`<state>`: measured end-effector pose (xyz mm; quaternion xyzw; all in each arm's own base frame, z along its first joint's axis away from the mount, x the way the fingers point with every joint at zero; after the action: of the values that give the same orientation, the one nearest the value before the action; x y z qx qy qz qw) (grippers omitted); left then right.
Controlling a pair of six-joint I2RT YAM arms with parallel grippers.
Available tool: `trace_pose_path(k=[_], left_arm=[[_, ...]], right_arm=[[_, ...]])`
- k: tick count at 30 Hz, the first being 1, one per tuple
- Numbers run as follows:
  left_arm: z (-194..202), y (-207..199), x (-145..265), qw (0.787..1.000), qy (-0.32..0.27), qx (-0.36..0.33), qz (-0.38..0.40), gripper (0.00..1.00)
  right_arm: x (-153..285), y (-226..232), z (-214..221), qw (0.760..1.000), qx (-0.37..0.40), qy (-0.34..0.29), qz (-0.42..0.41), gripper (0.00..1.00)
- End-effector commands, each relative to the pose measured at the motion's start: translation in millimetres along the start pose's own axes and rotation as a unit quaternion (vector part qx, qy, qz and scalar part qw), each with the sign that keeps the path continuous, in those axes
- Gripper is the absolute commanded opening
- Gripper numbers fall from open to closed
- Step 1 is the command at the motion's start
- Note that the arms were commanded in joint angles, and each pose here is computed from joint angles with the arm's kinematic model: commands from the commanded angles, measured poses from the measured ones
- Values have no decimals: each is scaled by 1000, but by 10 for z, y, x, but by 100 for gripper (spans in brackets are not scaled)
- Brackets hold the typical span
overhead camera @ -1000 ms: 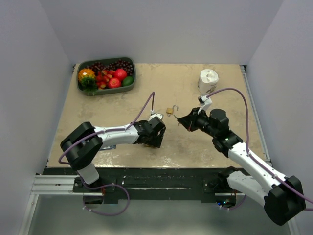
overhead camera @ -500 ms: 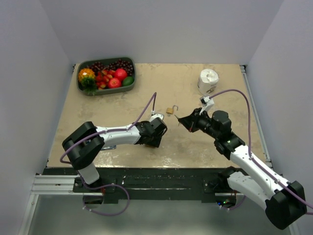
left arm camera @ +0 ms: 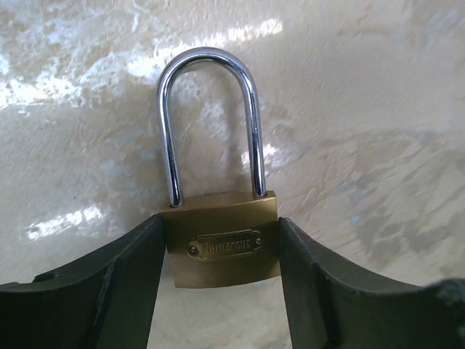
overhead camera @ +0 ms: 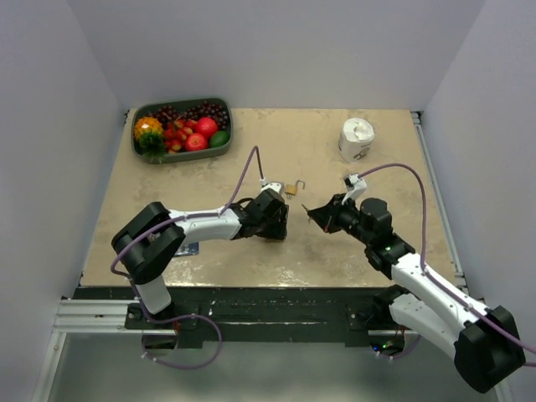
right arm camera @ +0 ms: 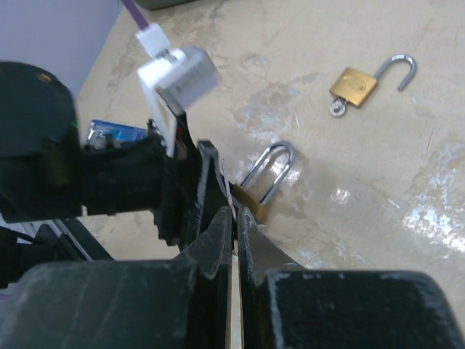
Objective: Unlock with the key
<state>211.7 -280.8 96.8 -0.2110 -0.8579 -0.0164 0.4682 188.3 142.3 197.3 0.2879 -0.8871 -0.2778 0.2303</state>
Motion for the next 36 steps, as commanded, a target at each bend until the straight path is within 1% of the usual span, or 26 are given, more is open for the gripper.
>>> trace_pose_path(k=[1, 4, 5, 9, 11, 16, 24, 36], left_arm=[[5, 15, -125, 993, -15, 100, 57, 0], [-44, 52, -130, 986, -51, 143, 71, 0], [-57, 54, -111, 985, -59, 147, 72, 0], [-111, 91, -82, 978, -87, 175, 68, 0], [-141, 109, -64, 972, -104, 198, 77, 0], [-268, 104, -42, 954, -139, 242, 107, 0], [-280, 176, -61, 938, -145, 292, 120, 0], [-315, 195, -91, 930, -148, 309, 132, 0]], right_arm=[[-111, -85, 88, 1000, -18, -18, -8, 0], [-190, -149, 162, 1000, -23, -17, -5, 0], [-216, -158, 161, 999, -22, -25, -5, 0], [-315, -210, 308, 1000, -24, -11, 10, 0], [-350, -184, 338, 1000, -24, -13, 2, 0], [-462, -175, 507, 999, -30, -15, 21, 0], [-552, -199, 760, 997, -76, 7, 20, 0], [-523, -133, 924, 995, -89, 31, 21, 0]])
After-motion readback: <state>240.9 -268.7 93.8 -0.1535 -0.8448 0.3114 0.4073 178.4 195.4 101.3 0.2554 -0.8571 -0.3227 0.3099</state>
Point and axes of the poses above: each gripper's point midway between its finger pads, its own x axis back along the fingers, its own y axis along the line the jaws close on, z = x × y, the point moved 9 cm from there along x, back along the fingers, and after that the axes turned 7 degrees about -x, right-handed, at the moved point
